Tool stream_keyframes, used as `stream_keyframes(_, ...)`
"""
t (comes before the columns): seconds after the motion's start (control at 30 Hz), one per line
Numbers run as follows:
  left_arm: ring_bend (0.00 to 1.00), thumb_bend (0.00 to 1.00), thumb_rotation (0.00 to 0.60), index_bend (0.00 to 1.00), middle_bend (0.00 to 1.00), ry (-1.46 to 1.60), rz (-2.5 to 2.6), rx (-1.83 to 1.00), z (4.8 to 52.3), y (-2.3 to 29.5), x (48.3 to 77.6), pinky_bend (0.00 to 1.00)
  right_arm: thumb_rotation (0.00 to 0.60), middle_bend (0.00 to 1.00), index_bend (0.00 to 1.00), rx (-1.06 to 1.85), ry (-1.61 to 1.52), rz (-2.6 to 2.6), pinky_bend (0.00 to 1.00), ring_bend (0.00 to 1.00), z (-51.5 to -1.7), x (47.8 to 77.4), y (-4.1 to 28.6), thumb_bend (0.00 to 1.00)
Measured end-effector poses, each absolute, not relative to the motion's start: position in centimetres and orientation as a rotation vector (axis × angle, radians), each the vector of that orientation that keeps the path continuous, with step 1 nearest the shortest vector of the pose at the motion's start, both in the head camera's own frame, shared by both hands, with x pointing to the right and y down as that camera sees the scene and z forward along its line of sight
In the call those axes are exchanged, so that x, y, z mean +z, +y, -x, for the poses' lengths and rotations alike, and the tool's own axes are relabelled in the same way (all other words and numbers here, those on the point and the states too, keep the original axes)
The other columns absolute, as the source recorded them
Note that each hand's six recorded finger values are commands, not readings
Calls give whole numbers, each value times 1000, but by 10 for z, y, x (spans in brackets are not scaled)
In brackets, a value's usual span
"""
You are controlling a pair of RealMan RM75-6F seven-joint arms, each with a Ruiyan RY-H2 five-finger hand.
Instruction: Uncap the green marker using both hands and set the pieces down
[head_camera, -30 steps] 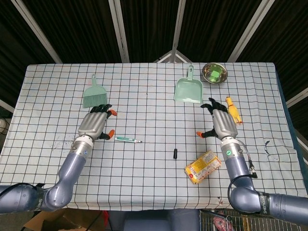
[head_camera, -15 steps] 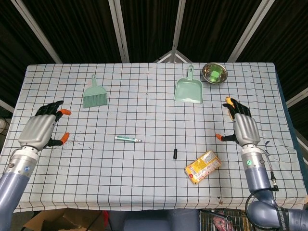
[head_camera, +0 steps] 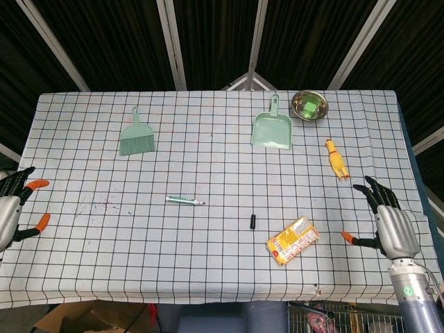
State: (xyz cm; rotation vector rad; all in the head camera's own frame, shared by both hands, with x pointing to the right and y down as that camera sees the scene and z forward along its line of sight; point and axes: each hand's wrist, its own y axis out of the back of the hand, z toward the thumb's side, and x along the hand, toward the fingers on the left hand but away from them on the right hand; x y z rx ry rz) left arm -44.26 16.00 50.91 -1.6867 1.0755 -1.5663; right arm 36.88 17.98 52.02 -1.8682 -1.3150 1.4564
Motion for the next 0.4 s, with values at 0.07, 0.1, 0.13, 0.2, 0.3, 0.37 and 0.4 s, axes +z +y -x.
stream_keyframes(0.07, 0, 505, 600, 232, 12, 1078, 1691, -1575, 448, 167, 517, 0, 600, 0, 180, 1460, -1316, 1872, 0, 14, -377, 515, 190, 127)
stream_keyframes(0.1, 0, 505, 600, 232, 12, 1079, 1692, -1577, 449, 170, 519, 0, 600, 0, 180, 1459, -1317, 1867, 0, 14, -383, 512, 195, 127)
stream_keyframes(0.13, 0, 505, 600, 232, 12, 1080, 1691, -1579, 451, 174, 520, 0, 600, 0, 180, 1459, -1314, 1856, 0, 14, -388, 510, 198, 127)
stream_keyframes(0.2, 0, 505, 600, 232, 12, 1089, 1685, -1575, 452, 181, 520, 0, 600, 0, 180, 1472, -1295, 1805, 0, 14, -404, 507, 205, 126)
stream_keyframes(0.3, 0, 504, 600, 232, 12, 1105, 1680, -1574, 455, 193, 517, 0, 600, 0, 168, 1486, -1239, 1719, 0, 15, -427, 503, 215, 127)
stream_keyframes(0.37, 0, 504, 600, 232, 12, 1110, 1670, -1590, 459, 202, 516, 0, 600, 0, 159, 1498, -1199, 1671, 0, 11, -439, 502, 220, 127)
stream_keyframes(0.4, 0, 504, 600, 232, 12, 1107, 1664, -1596, 461, 205, 516, 0, 600, 0, 154, 1510, -1175, 1644, 0, 8, -446, 501, 224, 127)
